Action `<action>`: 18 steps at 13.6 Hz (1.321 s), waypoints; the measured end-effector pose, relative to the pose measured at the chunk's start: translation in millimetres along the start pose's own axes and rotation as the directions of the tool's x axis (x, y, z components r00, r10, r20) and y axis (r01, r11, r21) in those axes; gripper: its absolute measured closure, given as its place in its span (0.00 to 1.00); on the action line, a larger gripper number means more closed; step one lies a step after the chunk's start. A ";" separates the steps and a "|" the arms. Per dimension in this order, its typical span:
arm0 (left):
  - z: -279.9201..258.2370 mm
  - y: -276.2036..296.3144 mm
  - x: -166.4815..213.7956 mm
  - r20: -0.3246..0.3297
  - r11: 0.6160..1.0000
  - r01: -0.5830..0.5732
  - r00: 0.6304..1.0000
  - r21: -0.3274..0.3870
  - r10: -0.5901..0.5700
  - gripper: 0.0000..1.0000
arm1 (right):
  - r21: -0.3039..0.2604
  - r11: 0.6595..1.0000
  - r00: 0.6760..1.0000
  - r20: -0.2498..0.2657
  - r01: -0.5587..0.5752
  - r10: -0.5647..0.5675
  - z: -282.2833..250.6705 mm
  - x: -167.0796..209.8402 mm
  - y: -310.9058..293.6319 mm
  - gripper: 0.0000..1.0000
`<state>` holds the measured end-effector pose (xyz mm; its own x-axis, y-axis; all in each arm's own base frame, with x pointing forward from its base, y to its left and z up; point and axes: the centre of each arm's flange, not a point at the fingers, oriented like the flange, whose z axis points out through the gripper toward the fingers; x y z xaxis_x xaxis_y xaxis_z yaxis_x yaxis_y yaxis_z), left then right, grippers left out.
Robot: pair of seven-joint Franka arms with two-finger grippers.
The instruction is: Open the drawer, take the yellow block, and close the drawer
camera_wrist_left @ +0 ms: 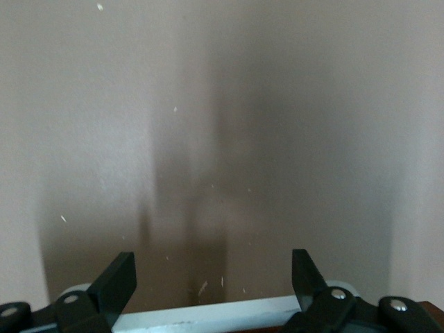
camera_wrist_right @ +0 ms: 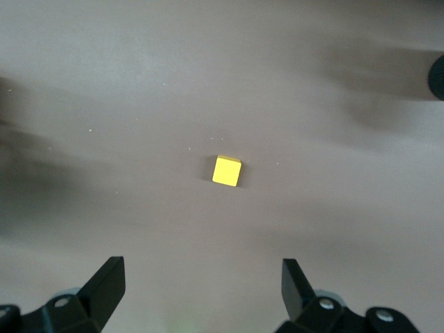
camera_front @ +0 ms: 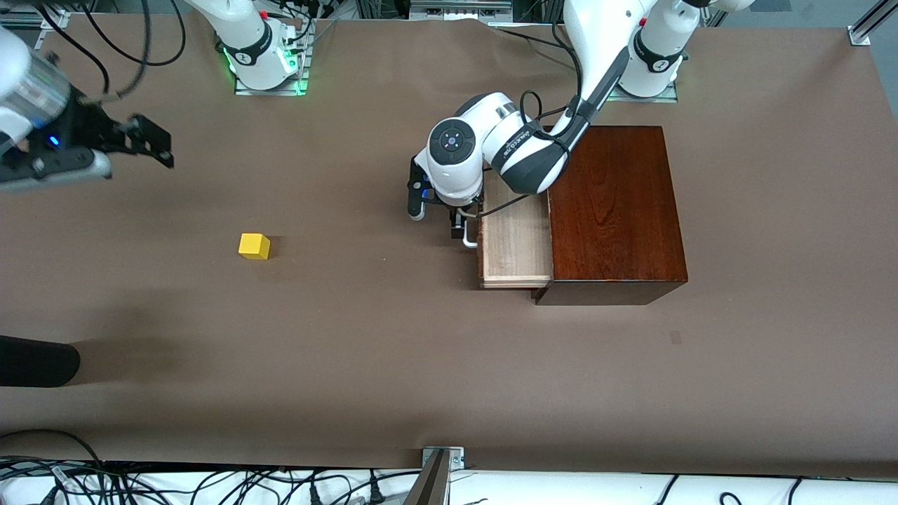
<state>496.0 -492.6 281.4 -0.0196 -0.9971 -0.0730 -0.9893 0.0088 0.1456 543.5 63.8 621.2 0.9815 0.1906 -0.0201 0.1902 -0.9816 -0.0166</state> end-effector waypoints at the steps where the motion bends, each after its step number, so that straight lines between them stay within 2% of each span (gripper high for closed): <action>1: 1.1 -2.1 -8.2 0.042 1.000 0.005 0.999 -0.018 -0.004 0.00 | 0.001 1.000 1.000 -0.006 -0.001 0.001 -5.9 -4.5 3.5 0.00; 3: 2.4 -11.1 -27.8 0.102 0.999 0.028 0.995 -0.045 -0.023 0.00 | 0.001 1.000 1.000 -0.013 -0.005 0.005 -9.2 -6.3 9.2 0.00; 5: 2.1 -17.4 -41.1 0.126 0.997 0.045 0.991 -0.068 -0.036 0.00 | 0.000 1.000 1.000 -0.013 -0.003 0.003 -9.1 -4.8 9.9 0.00; 8: 2.6 -26.7 -64.8 0.203 0.995 0.063 0.978 -0.076 -0.046 0.00 | -0.001 1.000 1.000 -0.016 -0.003 0.003 -10.3 -2.7 10.0 0.00; 11: 1.8 -32.6 -83.7 0.240 0.991 0.088 0.969 -0.104 -0.061 0.00 | -0.001 1.000 1.000 -0.005 -0.003 0.003 -3.7 1.3 10.2 0.00; 13: 0.0 -33.1 -84.3 0.236 0.991 0.088 0.970 -0.101 -0.062 0.00 | -0.002 1.000 1.000 -0.007 -0.003 0.003 -0.8 4.4 10.4 0.00; 15: -18.0 -32.4 -76.6 0.194 0.995 0.088 0.978 -0.056 -0.075 0.00 | -0.003 1.000 1.000 -0.016 -0.004 0.004 -1.1 6.8 10.8 0.00; 17: -63.7 -26.6 -78.0 0.140 0.983 0.184 0.973 -0.005 -0.182 0.00 | -0.003 1.000 1.000 -0.017 -0.009 0.009 0.7 8.3 13.6 0.00; 18: -94.2 -26.9 -92.9 0.117 0.966 0.258 0.959 0.015 -0.258 0.00 | -0.004 1.000 1.000 -0.020 -0.012 0.012 1.4 9.3 15.7 0.00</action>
<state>538.1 -407.3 377.2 0.2191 -0.9500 -0.2226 -0.9631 -0.2472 0.1068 555.6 50.2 619.3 0.9840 0.1783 -0.0003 0.1783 -0.9839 -0.0127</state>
